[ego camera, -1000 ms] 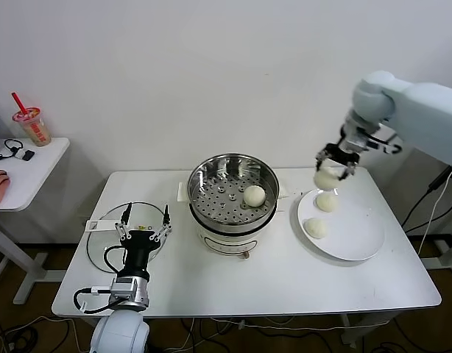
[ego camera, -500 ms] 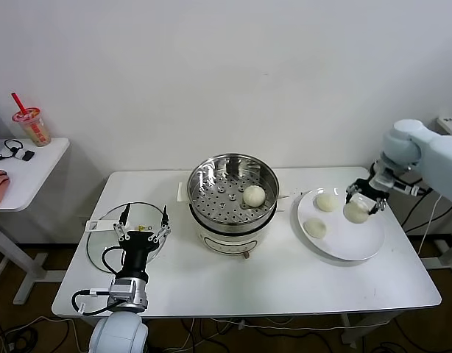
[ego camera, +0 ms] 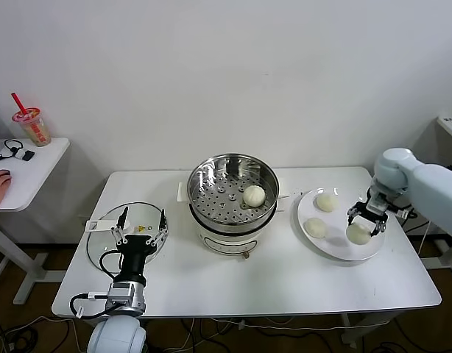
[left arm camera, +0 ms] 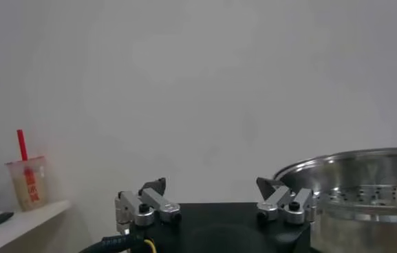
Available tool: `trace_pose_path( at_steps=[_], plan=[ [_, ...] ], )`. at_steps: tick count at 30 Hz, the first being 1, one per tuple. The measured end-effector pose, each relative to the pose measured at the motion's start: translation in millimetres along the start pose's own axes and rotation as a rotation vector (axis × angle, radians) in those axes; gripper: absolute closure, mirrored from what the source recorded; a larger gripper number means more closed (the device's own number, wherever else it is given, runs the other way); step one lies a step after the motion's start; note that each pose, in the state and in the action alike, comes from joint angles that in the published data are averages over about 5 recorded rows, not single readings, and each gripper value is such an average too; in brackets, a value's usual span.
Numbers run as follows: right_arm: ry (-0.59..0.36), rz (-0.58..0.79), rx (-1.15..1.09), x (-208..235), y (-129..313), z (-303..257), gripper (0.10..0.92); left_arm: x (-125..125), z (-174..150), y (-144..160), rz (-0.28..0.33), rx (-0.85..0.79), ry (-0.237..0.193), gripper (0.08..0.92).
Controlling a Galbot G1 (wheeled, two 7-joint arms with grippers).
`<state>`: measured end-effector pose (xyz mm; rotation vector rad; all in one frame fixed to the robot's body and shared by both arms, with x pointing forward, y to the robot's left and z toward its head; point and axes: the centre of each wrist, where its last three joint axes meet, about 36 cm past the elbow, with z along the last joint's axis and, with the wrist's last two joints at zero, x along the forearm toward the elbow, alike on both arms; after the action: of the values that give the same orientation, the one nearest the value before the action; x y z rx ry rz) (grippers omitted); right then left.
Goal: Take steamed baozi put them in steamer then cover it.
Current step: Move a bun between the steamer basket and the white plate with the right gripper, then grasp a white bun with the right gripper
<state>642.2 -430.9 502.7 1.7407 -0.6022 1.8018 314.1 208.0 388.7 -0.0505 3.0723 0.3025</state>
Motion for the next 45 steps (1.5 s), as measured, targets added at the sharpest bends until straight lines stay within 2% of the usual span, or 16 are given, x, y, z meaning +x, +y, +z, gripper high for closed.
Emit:
trace_pose_path(
  at_steps=[17,25,28,35,45],
  plan=[
    [-0.019,-0.026,0.004,-31.3,-5.7,-7.3,0.357,0.5,3.4,0.0,0.001,-0.004,0.006,0.177],
    [-0.021,-0.032,-0.003,-33.6,-1.3,-5.6,0.215,0.1,4.1,-0.6,0.001,-0.004,0.007,0.177],
    [-0.023,-0.030,-0.007,-30.2,0.9,-2.9,0.202,0.2,4.1,-0.8,0.002,-0.004,0.008,0.177],
    [-0.009,-0.008,-0.023,-3.4,2.9,8.4,0.200,0.6,4.3,-1.2,0.002,-0.004,0.008,0.177],
    [0.034,0.107,-0.082,77.6,-9.4,23.6,0.200,0.9,3.0,-2.7,0.005,0.001,0.000,0.177]
  ],
)
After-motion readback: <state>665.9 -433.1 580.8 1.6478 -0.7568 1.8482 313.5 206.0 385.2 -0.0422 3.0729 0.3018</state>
